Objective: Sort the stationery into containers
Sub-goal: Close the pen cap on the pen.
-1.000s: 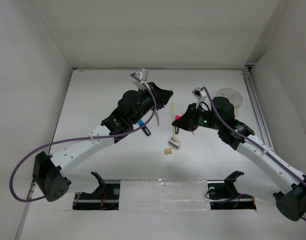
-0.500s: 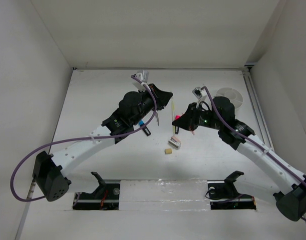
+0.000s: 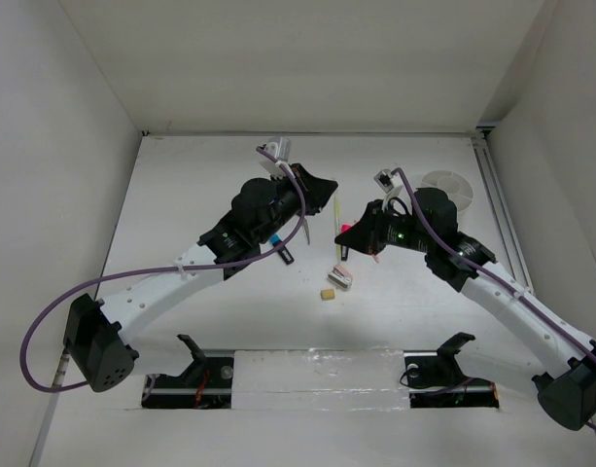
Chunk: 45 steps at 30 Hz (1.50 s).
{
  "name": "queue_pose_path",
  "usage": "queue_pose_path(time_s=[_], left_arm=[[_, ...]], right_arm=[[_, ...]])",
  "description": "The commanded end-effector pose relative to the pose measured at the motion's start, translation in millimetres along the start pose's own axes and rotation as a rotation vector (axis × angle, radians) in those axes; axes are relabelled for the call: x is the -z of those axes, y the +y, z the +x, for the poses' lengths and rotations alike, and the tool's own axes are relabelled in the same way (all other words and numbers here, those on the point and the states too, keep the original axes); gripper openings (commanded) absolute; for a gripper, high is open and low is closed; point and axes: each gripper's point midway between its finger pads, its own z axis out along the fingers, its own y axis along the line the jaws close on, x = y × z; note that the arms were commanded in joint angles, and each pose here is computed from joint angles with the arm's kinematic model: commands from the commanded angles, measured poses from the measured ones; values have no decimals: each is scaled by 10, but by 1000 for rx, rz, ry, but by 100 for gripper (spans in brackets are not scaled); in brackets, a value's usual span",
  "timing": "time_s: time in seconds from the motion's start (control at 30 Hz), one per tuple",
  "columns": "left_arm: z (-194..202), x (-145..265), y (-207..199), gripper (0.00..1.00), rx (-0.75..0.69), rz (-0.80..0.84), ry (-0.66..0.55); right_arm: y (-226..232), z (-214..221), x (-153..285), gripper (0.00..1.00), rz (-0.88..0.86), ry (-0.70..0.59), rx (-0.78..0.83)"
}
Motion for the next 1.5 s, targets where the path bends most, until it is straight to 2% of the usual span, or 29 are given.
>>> queue_pose_path(time_s=[0.0, 0.6, 1.47], left_arm=[[-192, 16, -171, 0, -5, 58, -56], [-289, 51, -151, 0, 27, 35, -99], [-403, 104, -239, 0, 32, 59, -126]], right_arm=[[160, -239, 48, 0, -41, -59, 55], [171, -107, 25, 0, -47, -33, 53], [114, -161, -31, 0, -16, -42, 38]])
